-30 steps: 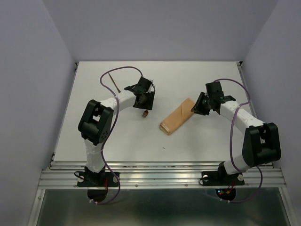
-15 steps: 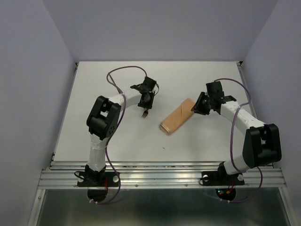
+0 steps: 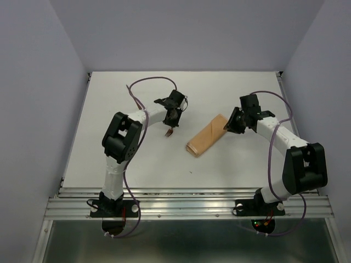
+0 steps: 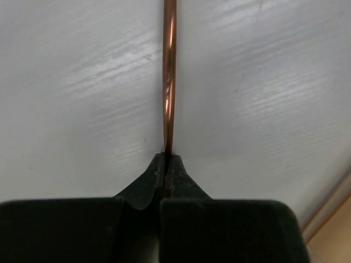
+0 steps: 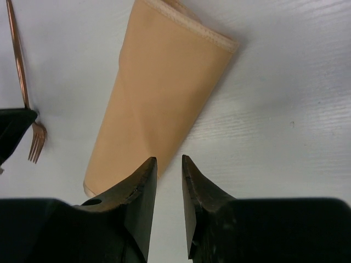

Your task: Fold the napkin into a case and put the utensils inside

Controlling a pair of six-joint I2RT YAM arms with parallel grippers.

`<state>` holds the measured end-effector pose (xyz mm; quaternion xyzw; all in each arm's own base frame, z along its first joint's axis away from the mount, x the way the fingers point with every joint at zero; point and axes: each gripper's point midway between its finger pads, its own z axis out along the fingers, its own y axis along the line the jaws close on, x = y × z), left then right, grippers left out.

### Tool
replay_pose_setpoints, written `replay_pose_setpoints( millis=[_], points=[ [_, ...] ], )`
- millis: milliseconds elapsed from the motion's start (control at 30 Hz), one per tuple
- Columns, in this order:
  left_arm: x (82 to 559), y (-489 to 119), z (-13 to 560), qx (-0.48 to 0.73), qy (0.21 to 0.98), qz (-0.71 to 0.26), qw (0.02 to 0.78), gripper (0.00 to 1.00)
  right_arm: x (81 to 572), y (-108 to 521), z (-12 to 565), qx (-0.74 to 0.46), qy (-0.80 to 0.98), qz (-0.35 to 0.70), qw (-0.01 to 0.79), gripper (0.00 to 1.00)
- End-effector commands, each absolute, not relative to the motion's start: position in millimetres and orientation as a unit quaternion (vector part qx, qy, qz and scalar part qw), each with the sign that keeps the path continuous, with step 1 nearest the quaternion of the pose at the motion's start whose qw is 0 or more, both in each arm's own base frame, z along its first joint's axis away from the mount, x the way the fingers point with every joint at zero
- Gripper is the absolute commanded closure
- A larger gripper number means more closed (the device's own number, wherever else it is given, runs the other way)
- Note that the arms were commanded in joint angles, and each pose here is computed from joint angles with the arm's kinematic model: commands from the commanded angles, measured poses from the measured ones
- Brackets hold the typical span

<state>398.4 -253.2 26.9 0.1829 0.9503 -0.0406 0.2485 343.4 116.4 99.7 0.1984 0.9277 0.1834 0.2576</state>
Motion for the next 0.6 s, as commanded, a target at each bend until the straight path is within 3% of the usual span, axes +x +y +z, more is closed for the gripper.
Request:
replay_pose_setpoints(
  millis=[0, 267, 567],
  points=[
    [380, -272, 85, 0.225, 0.928, -0.113, 0.275, 1.00, 377, 98, 103, 0.206, 0.924, 0.131, 0.294, 0.70],
    [331, -297, 116, 0.296, 0.906, -0.151, 0.262, 1.00, 430, 82, 75, 0.216, 0.932, 0.062, 0.285, 0.77],
    [291, -320, 109, 0.346, 0.897, -0.176, 0.212, 1.00, 442, 84, 44, 0.205, 0.946, 0.045, 0.248, 0.82]
  ],
)
